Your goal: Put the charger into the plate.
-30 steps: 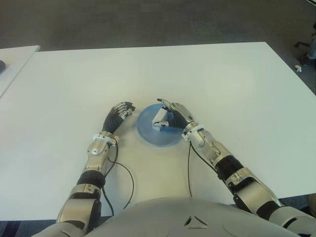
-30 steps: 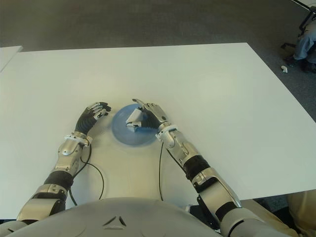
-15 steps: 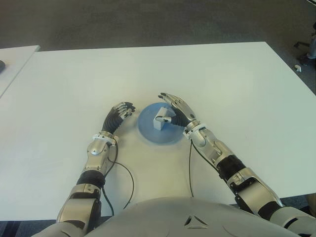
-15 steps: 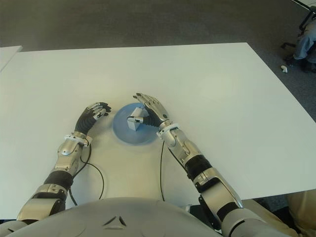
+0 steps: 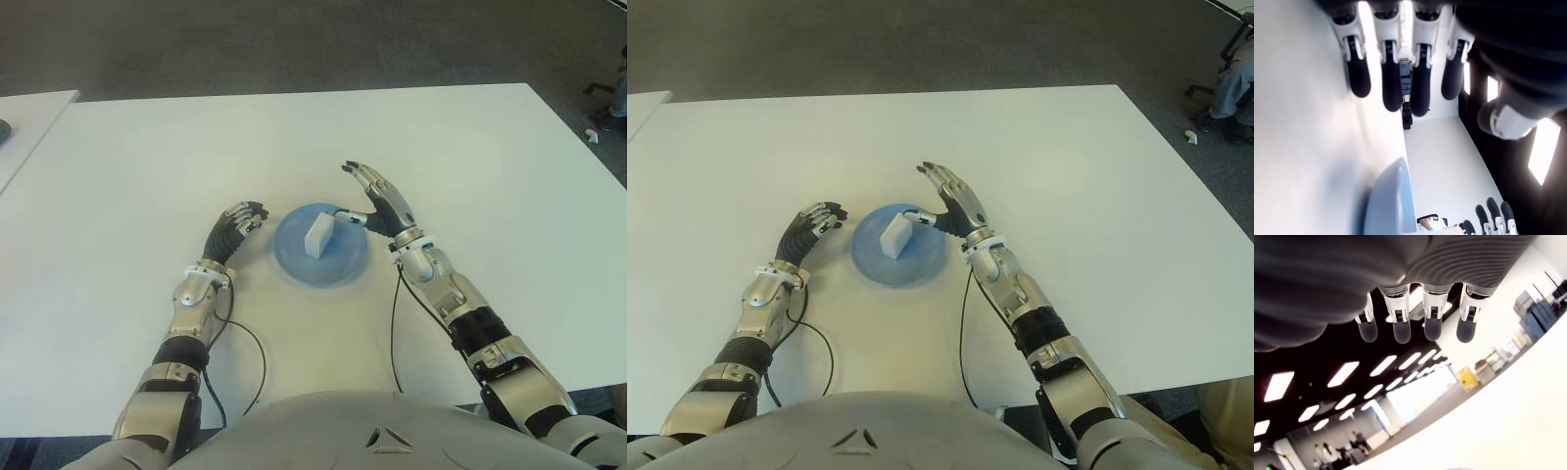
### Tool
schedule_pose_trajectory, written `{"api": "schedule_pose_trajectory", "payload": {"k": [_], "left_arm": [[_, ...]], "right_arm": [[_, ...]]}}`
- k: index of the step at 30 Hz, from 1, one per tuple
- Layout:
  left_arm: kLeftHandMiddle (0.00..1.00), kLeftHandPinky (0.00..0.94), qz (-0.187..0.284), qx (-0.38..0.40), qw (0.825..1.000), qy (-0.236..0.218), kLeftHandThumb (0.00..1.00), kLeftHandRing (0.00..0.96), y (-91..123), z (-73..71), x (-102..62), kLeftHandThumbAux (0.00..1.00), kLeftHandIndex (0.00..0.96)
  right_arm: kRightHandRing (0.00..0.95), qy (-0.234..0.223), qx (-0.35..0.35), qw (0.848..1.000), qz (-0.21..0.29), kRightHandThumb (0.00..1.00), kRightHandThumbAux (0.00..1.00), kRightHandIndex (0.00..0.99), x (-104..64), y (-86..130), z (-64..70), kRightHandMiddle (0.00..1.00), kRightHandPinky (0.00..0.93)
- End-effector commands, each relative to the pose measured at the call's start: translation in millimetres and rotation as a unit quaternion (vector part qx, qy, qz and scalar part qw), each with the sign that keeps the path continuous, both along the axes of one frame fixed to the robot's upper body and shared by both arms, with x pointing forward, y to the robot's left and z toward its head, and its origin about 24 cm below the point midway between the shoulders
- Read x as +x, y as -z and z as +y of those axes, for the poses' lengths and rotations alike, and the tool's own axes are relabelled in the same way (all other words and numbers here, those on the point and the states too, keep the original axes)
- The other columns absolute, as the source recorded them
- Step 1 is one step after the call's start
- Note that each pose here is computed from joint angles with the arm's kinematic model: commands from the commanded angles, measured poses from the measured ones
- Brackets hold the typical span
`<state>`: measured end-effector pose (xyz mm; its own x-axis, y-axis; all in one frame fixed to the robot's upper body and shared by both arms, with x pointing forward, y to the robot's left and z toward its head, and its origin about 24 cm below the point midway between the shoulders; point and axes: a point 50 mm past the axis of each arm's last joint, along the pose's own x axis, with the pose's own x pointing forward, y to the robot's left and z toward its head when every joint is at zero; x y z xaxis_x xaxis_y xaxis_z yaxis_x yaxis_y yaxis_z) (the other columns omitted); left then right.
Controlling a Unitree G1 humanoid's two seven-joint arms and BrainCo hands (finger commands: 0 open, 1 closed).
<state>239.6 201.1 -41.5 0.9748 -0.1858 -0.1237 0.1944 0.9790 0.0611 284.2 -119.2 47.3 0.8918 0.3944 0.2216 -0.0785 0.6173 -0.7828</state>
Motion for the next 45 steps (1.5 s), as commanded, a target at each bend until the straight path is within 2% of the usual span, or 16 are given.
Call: {"api": "schedule_pose_trajectory", "payload": {"k": [1, 15, 21, 22, 24, 26, 28, 30, 32, 35, 41, 44, 45], "left_arm": [[0.361, 0.320, 0.281, -0.023, 0.959, -0.015, 0.077, 0.339, 85, -6.6, -90.2, 0.540, 0.314], [0.374, 0.328, 0.282, -0.032, 0.959, -0.016, 0.101, 0.350, 84, -3.9, -89.0, 0.552, 0.338], [0.376, 0.325, 0.279, -0.034, 0.960, -0.021, 0.102, 0.351, 83, -3.2, -89.1, 0.547, 0.338], [0.375, 0.323, 0.278, -0.033, 0.960, -0.020, 0.100, 0.351, 83, -3.3, -89.2, 0.547, 0.338], [0.372, 0.310, 0.277, -0.032, 0.960, -0.018, 0.084, 0.344, 83, -3.5, -89.2, 0.544, 0.335], [0.371, 0.305, 0.276, -0.031, 0.960, -0.018, 0.079, 0.342, 83, -3.0, -89.4, 0.543, 0.334], [0.370, 0.303, 0.271, -0.021, 0.962, -0.014, 0.072, 0.339, 82, -3.2, -89.5, 0.542, 0.333], [0.370, 0.303, 0.267, -0.014, 0.964, -0.012, 0.058, 0.335, 82, -3.3, -89.0, 0.538, 0.332], [0.371, 0.305, 0.265, -0.010, 0.964, -0.012, 0.053, 0.336, 82, -3.0, -87.7, 0.535, 0.329], [0.372, 0.314, 0.264, -0.008, 0.964, -0.014, 0.056, 0.338, 81, -2.3, -86.8, 0.533, 0.323], [0.372, 0.341, 0.257, -0.016, 0.966, -0.030, 0.066, 0.348, 78, -2.6, -75.4, 0.541, 0.315], [0.369, 0.347, 0.227, -0.042, 0.972, -0.049, 0.071, 0.351, 67, -8.5, -47.2, 0.558, 0.306], [0.365, 0.348, 0.222, -0.046, 0.973, -0.052, 0.072, 0.350, 64, -9.6, -42.6, 0.563, 0.300]], "right_arm": [[0.000, 0.002, 0.027, 1.000, 0.009, 0.277, 0.118, 0.000, -7.6, -1, -13.1, 0.000, 0.000], [0.000, 0.040, 0.148, 0.988, 0.011, 0.266, 0.129, 0.000, -6.8, -4, -30.9, 0.000, 0.000], [0.000, 0.093, 0.240, 0.966, 0.037, 0.227, 0.186, 0.000, 3.9, 2, -52.2, 0.000, 0.000], [0.000, 0.112, 0.264, 0.957, 0.049, 0.225, 0.192, 0.000, 5.3, 7, -56.3, 0.000, 0.000], [0.000, 0.132, 0.293, 0.945, 0.064, 0.202, 0.250, 0.000, 6.4, 12, -60.3, 0.000, 0.000], [0.000, 0.134, 0.300, 0.942, 0.066, 0.194, 0.270, 0.000, 6.8, 14, -60.8, 0.000, 0.000], [0.000, 0.170, 0.372, 0.906, 0.112, 0.184, 0.310, 0.000, 4.2, 32, -64.7, 0.000, 0.000], [0.000, 0.195, 0.424, 0.871, 0.151, 0.156, 0.434, 0.000, -0.2, 51, -64.4, 0.000, 0.000], [0.000, 0.204, 0.452, 0.851, 0.176, 0.140, 0.505, 0.000, -3.5, 61, -60.3, 0.014, 0.031], [0.033, 0.206, 0.476, 0.832, 0.196, 0.128, 0.593, 0.020, -6.3, 69, -55.1, 0.058, 0.092], [0.081, 0.202, 0.509, 0.802, 0.237, 0.129, 0.679, 0.059, -17.3, 87, -37.8, 0.104, 0.144], [0.097, 0.199, 0.514, 0.792, 0.261, 0.136, 0.725, 0.074, -24.0, 95, -30.5, 0.117, 0.148], [0.100, 0.198, 0.515, 0.792, 0.264, 0.137, 0.741, 0.078, -24.8, 96, -29.9, 0.120, 0.148]]}}
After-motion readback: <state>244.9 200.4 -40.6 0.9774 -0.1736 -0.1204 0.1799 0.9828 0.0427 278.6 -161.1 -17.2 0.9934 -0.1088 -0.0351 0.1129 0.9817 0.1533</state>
